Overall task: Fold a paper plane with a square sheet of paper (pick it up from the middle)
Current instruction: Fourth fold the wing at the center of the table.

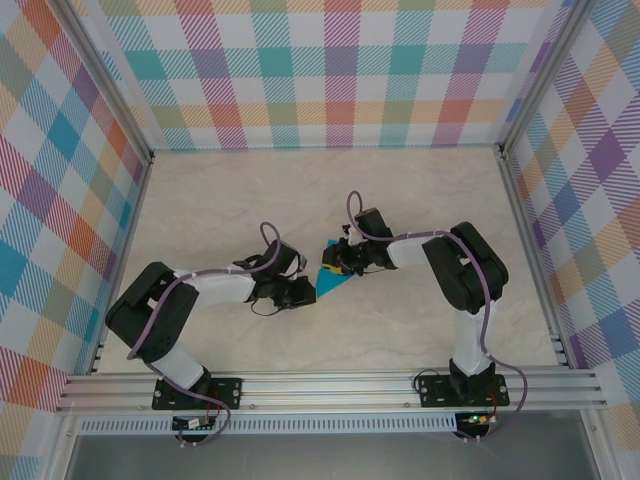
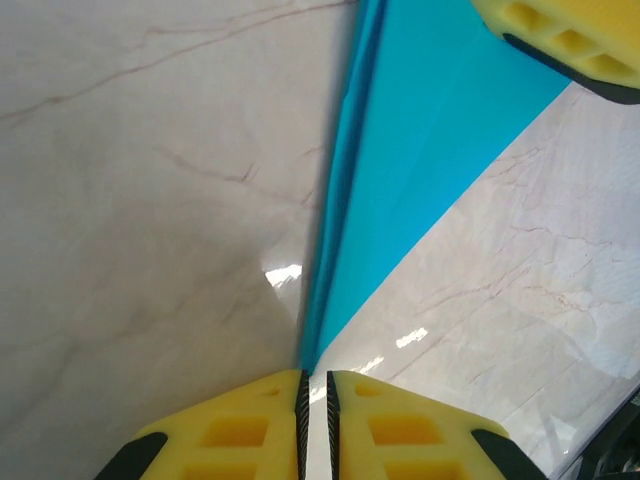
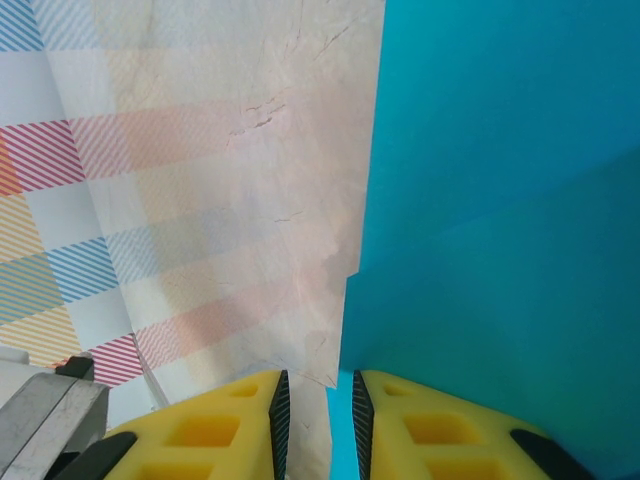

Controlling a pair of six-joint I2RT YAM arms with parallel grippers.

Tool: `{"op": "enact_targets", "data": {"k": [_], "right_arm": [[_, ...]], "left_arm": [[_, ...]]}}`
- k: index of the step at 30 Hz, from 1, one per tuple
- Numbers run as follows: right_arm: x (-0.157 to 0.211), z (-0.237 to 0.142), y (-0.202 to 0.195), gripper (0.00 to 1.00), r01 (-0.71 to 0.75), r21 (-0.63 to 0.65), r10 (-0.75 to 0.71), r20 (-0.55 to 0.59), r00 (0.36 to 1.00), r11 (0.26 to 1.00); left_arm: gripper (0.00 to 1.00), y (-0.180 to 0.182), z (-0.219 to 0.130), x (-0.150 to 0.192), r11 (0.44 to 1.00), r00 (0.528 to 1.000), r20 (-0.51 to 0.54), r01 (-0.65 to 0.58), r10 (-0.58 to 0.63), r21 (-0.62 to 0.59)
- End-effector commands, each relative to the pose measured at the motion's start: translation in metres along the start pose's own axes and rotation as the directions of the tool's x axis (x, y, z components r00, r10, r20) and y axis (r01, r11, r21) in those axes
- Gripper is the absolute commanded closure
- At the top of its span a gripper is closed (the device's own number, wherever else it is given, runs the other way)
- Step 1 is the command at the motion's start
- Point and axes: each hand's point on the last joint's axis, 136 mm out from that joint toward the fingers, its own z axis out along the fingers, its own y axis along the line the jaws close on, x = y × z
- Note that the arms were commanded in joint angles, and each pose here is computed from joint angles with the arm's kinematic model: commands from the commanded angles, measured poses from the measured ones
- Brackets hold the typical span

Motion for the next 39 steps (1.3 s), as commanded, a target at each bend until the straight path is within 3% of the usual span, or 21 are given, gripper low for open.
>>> {"op": "enact_targets", "data": {"k": [1, 7, 18, 32, 39], "right_arm": [[0.015, 0.003, -0.048, 0.73, -0.088, 0.151, 0.09, -0.005, 0.996, 0.985], [0.015, 0.003, -0.048, 0.73, -0.094, 0.152, 0.095, -0.003, 0.995, 0.984], [0.014, 0.004, -0.048, 0.73, -0.098, 0.154, 0.1, -0.004, 0.995, 0.983], [0.012, 0.002, -0.04, 0.73, -0.096, 0.135, 0.097, -0.003, 0.995, 0.986], [-0.011, -0.029, 0.01, 0.71, -0.026, 0.092, 0.021, 0.055, 0.998, 0.995]], "left_arm": [[0.85, -0.001, -0.022, -0.011, 1.0, 0.996, 0.095, 0.005, -0.003, -0.021], [0.85, -0.03, -0.036, -0.045, 0.997, 0.976, 0.215, 0.01, -0.028, 0.083], [0.86, -0.058, 0.004, -0.068, 0.98, 0.989, 0.148, -0.009, -0.02, 0.199], [0.95, 0.02, 0.036, -0.044, 0.993, 0.993, 0.096, 0.077, -0.069, -0.084], [1.0, 0.034, 0.037, -0.033, 0.99, 0.996, 0.068, 0.06, -0.051, -0.125]]}}
